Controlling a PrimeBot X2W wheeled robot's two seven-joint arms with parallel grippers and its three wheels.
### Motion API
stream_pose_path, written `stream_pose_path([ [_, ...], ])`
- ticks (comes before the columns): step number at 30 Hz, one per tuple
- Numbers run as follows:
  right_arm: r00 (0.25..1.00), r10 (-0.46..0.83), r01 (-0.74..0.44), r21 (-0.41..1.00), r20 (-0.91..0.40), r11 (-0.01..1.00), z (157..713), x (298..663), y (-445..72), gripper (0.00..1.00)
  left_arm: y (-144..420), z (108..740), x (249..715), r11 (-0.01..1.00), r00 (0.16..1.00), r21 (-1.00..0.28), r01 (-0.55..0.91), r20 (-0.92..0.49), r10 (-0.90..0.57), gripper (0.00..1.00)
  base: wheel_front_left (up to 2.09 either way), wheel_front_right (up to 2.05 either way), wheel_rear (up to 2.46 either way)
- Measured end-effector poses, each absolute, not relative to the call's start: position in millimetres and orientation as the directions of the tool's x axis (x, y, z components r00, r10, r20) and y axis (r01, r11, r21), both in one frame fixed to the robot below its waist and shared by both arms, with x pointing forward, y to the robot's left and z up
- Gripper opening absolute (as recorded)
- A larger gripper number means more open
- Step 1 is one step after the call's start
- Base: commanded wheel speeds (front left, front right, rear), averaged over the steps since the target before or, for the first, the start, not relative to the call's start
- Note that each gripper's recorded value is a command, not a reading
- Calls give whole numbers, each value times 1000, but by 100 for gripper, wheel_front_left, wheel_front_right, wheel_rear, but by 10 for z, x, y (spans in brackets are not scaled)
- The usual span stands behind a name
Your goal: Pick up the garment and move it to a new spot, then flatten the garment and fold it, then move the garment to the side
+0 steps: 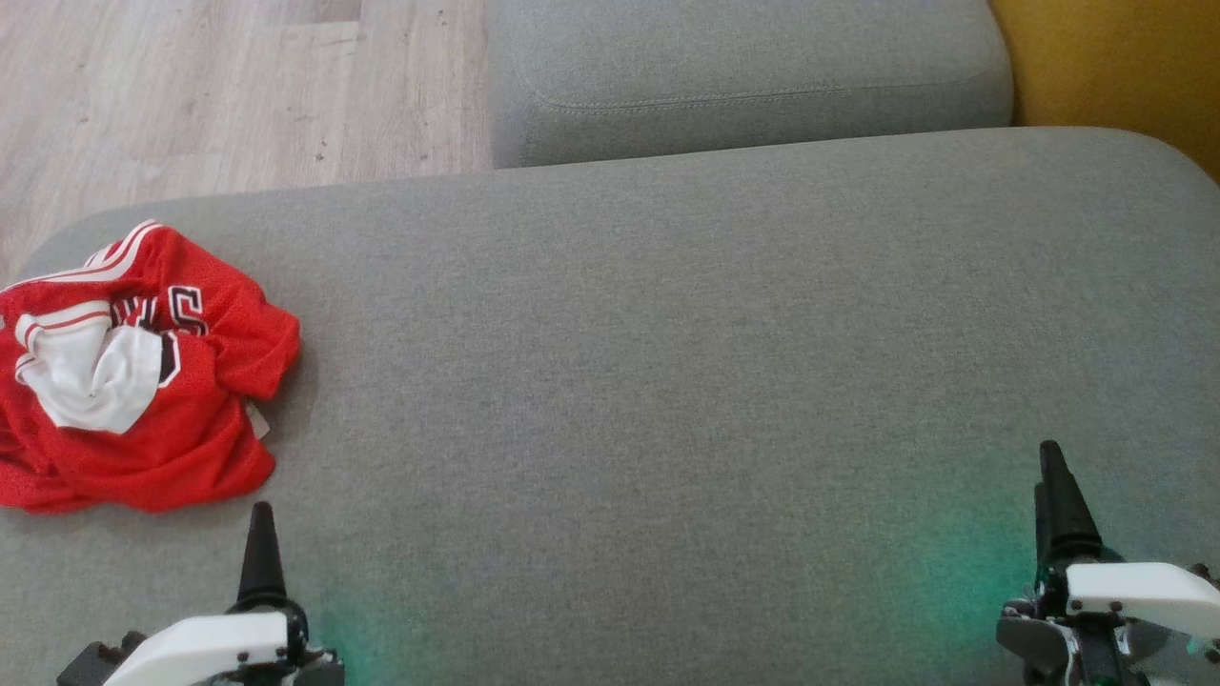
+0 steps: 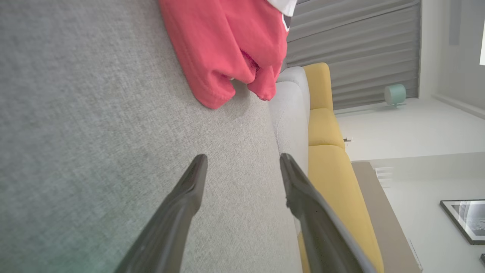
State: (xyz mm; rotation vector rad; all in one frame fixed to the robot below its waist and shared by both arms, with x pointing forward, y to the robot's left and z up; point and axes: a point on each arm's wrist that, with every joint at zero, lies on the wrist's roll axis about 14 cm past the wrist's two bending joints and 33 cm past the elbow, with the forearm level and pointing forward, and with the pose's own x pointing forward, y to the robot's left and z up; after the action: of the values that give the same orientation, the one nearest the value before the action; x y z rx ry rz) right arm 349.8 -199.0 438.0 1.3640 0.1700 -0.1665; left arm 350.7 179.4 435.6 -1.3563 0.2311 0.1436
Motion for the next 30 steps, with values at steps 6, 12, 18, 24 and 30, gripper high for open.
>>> stream_pose_path([
  [6, 977, -15, 207, 942, -211, 264, 4403, 3510, -1960, 100, 1759, 4372, 3510, 287, 968, -931, -227, -247, -35, 100, 0, 0, 0],
  [12, 978, -2, 198, 920, -209, 338, 4411, 3517, -1915, 100, 1738, 4414, 3523, 362, 971, -908, -209, -238, -35, 100, 0, 0, 0],
  [18, 979, 13, 180, 891, -204, 418, 4432, 3525, -1861, 100, 1710, 4440, 3528, 452, 972, -871, -191, -232, -35, 100, 0, 0, 0],
  [24, 981, 23, 160, 860, -195, 485, 4458, 3535, -1821, 100, 1701, 4456, 3530, 522, 973, -834, -179, -228, -31, 100, 0, 0, 0],
  [30, 981, 29, 143, 826, -190, 545, 4473, 3543, -1798, 100, 1677, 4461, 3529, 593, 973, -789, -164, -227, -32, 100, 0, 0, 0],
])
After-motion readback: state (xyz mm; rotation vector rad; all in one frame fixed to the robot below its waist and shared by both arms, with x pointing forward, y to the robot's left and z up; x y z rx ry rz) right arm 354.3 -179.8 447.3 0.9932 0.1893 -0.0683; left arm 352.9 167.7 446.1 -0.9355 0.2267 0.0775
